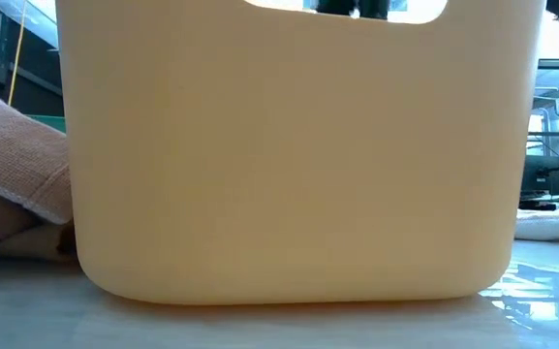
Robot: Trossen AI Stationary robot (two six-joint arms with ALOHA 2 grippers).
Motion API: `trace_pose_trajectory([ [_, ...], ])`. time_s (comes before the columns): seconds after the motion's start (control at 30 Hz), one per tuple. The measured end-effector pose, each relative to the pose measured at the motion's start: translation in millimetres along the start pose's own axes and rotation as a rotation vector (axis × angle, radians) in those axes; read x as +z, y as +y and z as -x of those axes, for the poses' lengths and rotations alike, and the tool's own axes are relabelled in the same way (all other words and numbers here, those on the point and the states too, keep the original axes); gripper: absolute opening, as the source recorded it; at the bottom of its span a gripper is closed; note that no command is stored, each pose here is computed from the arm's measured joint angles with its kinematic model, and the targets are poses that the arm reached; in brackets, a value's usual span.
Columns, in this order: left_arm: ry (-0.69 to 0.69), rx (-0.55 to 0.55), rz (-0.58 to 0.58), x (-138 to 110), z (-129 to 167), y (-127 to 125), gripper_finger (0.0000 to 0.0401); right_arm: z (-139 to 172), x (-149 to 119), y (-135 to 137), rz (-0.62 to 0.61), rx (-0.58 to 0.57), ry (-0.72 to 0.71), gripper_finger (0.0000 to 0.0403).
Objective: Sort spices by type
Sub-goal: Put the top black seasoning can into the blue bin
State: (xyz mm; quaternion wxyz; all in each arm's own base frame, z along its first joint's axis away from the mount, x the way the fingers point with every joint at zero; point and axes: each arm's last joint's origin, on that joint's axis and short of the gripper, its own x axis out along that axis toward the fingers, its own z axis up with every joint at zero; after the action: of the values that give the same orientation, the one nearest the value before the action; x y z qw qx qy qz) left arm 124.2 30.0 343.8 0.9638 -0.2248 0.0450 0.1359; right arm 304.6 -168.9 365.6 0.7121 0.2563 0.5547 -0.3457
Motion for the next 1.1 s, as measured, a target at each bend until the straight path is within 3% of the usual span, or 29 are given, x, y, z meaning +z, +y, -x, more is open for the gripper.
trace_pose_trajectory([
  [0.17, -0.012, 0.034, -0.003, -1.2, -0.9, -1.8, 0.0000, -26.3, -34.3, -44.8, -0.139, -0.045, 0.023, 0.0261],
  [0.33, -0.033, 0.079, -0.003, -0.8, -1.1, -0.7, 0.0000, -56.0, -73.8, -98.8, -0.412, -0.130, 0.016, 0.0261],
  [0.43, -0.042, 0.094, -0.003, -0.4, -1.0, -0.3, 0.0000, -78.1, -80.6, -116.9, -0.514, -0.142, 0.002, 0.0261],
  [0.73, -0.041, 0.094, 0.021, -0.6, -1.0, -0.2, 0.0000, -114.4, -75.9, -140.8, -0.523, -0.296, 0.022, 0.0261],
  [1.1, -0.039, 0.096, 0.023, -0.9, -1.1, 0.0, 0.0000, -145.8, -65.9, -150.5, -0.521, -0.246, 0.082, 0.0261],
])
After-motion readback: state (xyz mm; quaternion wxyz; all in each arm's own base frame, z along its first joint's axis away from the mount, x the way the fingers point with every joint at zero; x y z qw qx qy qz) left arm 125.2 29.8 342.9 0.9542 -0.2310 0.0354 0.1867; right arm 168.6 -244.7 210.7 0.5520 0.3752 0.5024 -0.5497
